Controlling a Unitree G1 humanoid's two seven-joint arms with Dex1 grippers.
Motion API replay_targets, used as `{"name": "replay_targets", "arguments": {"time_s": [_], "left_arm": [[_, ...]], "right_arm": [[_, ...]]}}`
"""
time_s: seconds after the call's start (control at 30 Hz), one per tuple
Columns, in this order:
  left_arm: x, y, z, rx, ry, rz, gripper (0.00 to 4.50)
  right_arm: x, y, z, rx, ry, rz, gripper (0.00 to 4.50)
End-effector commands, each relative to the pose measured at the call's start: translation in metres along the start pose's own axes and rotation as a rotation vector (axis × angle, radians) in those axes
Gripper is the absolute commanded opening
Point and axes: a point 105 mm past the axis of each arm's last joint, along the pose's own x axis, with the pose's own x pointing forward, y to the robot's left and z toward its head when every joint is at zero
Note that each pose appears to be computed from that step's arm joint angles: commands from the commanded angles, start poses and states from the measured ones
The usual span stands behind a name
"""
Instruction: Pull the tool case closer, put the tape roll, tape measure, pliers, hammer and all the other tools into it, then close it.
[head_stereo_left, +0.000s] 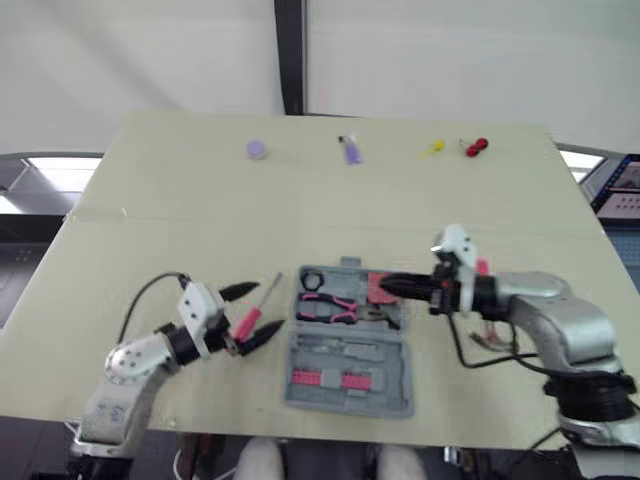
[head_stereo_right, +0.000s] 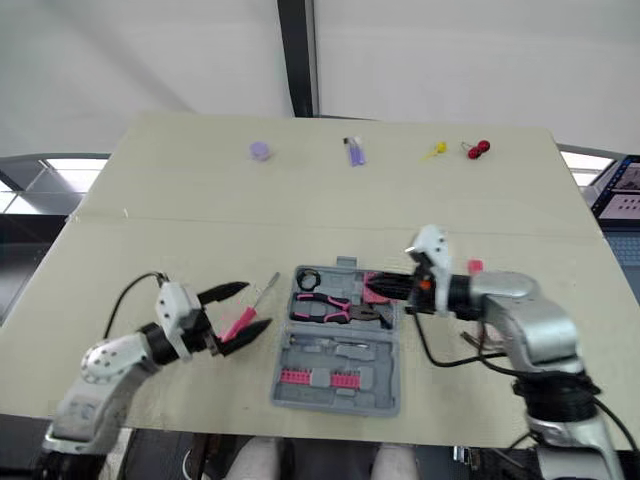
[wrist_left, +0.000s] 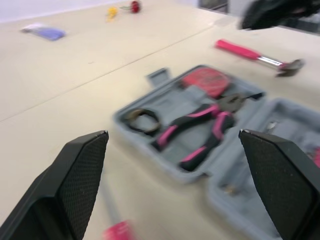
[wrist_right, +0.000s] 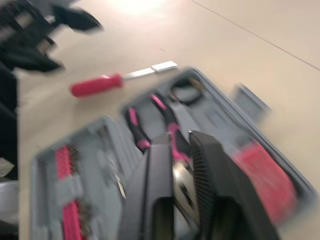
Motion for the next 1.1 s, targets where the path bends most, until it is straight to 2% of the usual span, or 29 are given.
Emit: {"name": "replay_targets", "arguments": {"time_s": [0.03,0.17,0.2,0.3,0.47,0.57,0.77,0.93,1.1], "left_arm": [[-0.033,0.042,-0.003,-0.024,0.044,0.166,4.5],[-0.077,0.086,0.0,0.0,0.072,0.393,4.5],[-0.088,0.096,0.001,0.002,0.075,0.448,4.5],[-0.12,0.12,-0.002,-0.011,0.085,0.615,4.5],[-0.152,0.141,-0.018,-0.038,0.128,0.795,4.5],[-0.153,0.141,-0.023,-0.036,0.142,0.808,4.5],[-0.145,0.138,-0.022,-0.041,0.131,0.785,4.5],[-0.109,0.125,-0.008,-0.027,0.08,0.632,4.5],[-0.041,0.087,0.022,0.042,-0.021,0.305,4.5]], "right_arm": [[-0.048,-0.033,-0.01,0.039,-0.035,-0.176,2.32],[-0.114,-0.072,-0.03,0.056,-0.042,-0.459,4.36],[-0.13,-0.08,-0.035,0.055,-0.045,-0.532,4.44],[-0.17,-0.094,-0.055,0.06,-0.042,-0.713,4.44],[-0.203,-0.106,-0.087,0.061,-0.029,-0.917,4.44],[-0.213,-0.111,-0.096,0.074,-0.056,-0.992,4.44],[-0.214,-0.112,-0.103,0.098,-0.074,-1.002,4.44],[-0.196,-0.105,-0.089,0.148,-0.135,-0.921,4.44],[-0.173,-0.094,-0.069,0.16,-0.147,-0.88,4.44]]}}
